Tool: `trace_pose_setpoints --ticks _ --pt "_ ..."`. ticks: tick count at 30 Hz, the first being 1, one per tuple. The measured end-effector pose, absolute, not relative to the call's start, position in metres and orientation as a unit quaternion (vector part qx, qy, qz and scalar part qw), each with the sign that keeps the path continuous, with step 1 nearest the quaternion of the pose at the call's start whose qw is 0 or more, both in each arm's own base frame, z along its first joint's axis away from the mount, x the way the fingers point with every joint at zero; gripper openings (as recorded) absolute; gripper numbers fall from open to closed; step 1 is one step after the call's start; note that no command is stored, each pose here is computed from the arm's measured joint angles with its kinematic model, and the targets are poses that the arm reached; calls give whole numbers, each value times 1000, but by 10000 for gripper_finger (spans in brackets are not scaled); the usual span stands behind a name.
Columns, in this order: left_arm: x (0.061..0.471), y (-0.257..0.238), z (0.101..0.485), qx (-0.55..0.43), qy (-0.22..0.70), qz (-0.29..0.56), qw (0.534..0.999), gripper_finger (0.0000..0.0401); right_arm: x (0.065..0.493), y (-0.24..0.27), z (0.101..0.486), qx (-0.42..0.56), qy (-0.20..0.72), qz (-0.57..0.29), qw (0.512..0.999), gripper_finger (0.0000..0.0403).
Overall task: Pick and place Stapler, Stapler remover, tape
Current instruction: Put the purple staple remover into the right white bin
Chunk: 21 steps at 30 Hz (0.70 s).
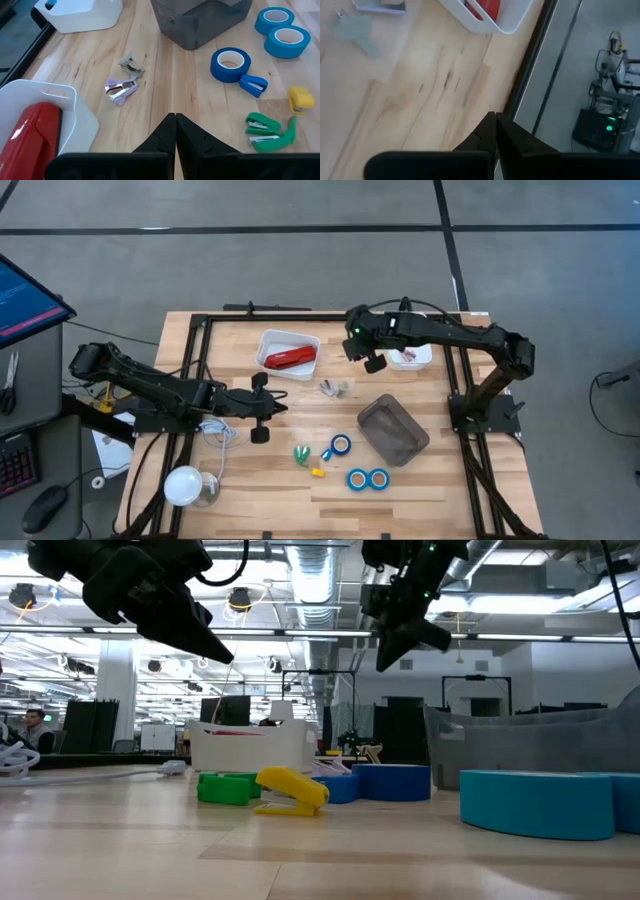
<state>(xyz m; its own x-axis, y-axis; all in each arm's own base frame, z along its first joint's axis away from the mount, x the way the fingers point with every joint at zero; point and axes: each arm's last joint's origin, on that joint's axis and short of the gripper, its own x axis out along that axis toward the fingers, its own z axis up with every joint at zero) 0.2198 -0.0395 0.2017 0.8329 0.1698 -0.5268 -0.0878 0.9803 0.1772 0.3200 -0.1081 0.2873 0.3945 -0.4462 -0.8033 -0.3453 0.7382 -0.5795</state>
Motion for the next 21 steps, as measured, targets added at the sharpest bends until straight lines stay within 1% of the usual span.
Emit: trace_pose_setpoints --ticks 3,5,7,9,11,14,16,18,21 --pt "220 -39 202 74 279 71 955 2 319 -120 302 -353 542 -56 761 1" --pt "220 -39 202 73 278 72 955 2 320 -124 312 -345 524 -68 775 1" --pt "220 -39 202 73 278 72 955 2 322 -120 316 -337 509 -56 790 0" --pt "220 -39 202 73 278 72 955 2 326 -108 316 -343 500 -35 794 0" --pt "220 -39 202 73 277 72 955 2 330 -97 314 -355 499 -16 791 0" --pt "220 -39 203 82 277 69 955 2 339 -84 309 -380 514 -2 769 0" --pt "220 -39 203 82 275 69 955 2 346 -80 312 -390 521 3 760 0" --pt "220 -39 203 81 275 69 956 2 356 -77 315 -391 524 11 756 0" --pt "221 -39 203 81 273 69 956 2 374 -71 308 -381 545 44 746 0"
